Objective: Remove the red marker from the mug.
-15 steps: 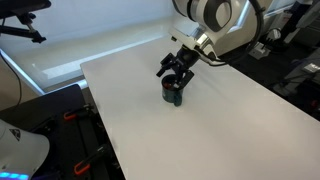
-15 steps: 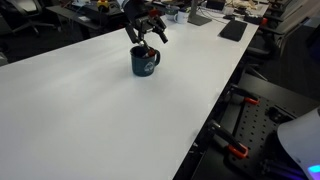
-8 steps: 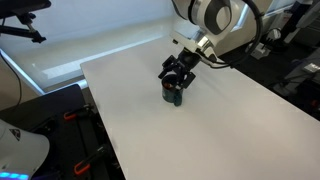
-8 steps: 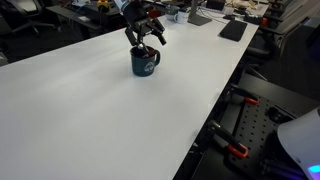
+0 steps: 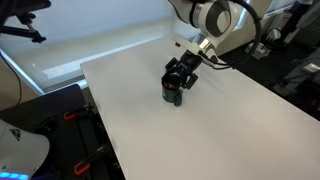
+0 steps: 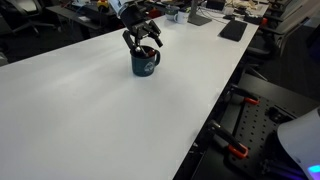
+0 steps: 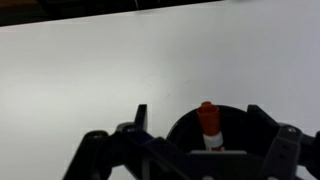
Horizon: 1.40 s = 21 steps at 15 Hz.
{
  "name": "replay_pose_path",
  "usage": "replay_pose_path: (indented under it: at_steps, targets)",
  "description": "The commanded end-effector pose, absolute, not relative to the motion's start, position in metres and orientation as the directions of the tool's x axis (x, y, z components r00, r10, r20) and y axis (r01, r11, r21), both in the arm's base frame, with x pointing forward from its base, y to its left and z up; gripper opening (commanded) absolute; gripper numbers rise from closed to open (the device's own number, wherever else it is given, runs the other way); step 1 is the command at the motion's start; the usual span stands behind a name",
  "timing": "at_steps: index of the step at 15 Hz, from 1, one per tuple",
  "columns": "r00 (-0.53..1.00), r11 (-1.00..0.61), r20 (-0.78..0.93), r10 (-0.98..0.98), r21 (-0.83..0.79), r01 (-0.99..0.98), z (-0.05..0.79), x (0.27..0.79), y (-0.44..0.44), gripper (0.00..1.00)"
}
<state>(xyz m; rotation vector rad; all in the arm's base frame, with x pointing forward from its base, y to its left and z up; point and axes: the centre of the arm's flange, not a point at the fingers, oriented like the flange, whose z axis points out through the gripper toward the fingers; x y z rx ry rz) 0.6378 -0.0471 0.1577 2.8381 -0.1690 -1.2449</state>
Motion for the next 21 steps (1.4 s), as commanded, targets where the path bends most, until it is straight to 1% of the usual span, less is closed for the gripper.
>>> replay_pose_path:
  at_steps: [1, 2, 3, 4, 10, 11, 12, 13, 14, 15, 16, 17, 18, 19, 21]
  targets:
    - [0.672, -0.994, -0.732, -0.113, 0.078, -0.082, 0.1577, 0.6372, -0.0463, 1.00]
    - [0.672, -0.993, -0.732, -0.115, 0.078, -0.084, 0.1573, 0.6377, -0.0472, 0.96]
    - [0.672, -0.993, -0.732, -0.115, 0.078, -0.085, 0.1567, 0.6376, -0.0474, 0.99]
    - [0.671, -0.993, -0.732, -0.115, 0.078, -0.085, 0.1567, 0.6375, -0.0477, 0.96]
    - [0.671, -0.993, -0.732, -0.116, 0.078, -0.086, 0.1564, 0.6374, -0.0481, 0.96]
    - [0.671, -0.993, -0.732, -0.116, 0.078, -0.086, 0.1564, 0.6374, -0.0481, 0.71]
    - [0.672, -0.993, -0.731, -0.116, 0.080, -0.085, 0.1564, 0.6370, -0.0482, 0.68]
    - [0.669, -0.993, -0.734, -0.116, 0.082, -0.082, 0.1566, 0.6359, -0.0477, 0.62]
    - [0.671, -0.993, -0.733, -0.116, 0.078, -0.086, 0.1560, 0.6373, -0.0484, 0.79]
    - [0.671, -0.993, -0.733, -0.116, 0.078, -0.086, 0.1558, 0.6373, -0.0484, 0.70]
    - [0.670, -0.993, -0.733, -0.116, 0.078, -0.086, 0.1556, 0.6372, -0.0484, 0.63]
    - [0.670, -0.993, -0.733, -0.116, 0.078, -0.086, 0.1554, 0.6372, -0.0484, 0.62]
    - [0.669, -0.993, -0.735, -0.114, 0.076, -0.086, 0.1555, 0.6365, -0.0483, 0.37]
    - [0.674, -0.993, -0.729, -0.118, 0.076, -0.092, 0.1553, 0.6360, -0.0485, 0.36]
    - [0.677, -0.992, -0.726, -0.123, 0.078, -0.097, 0.1544, 0.6361, -0.0498, 0.20]
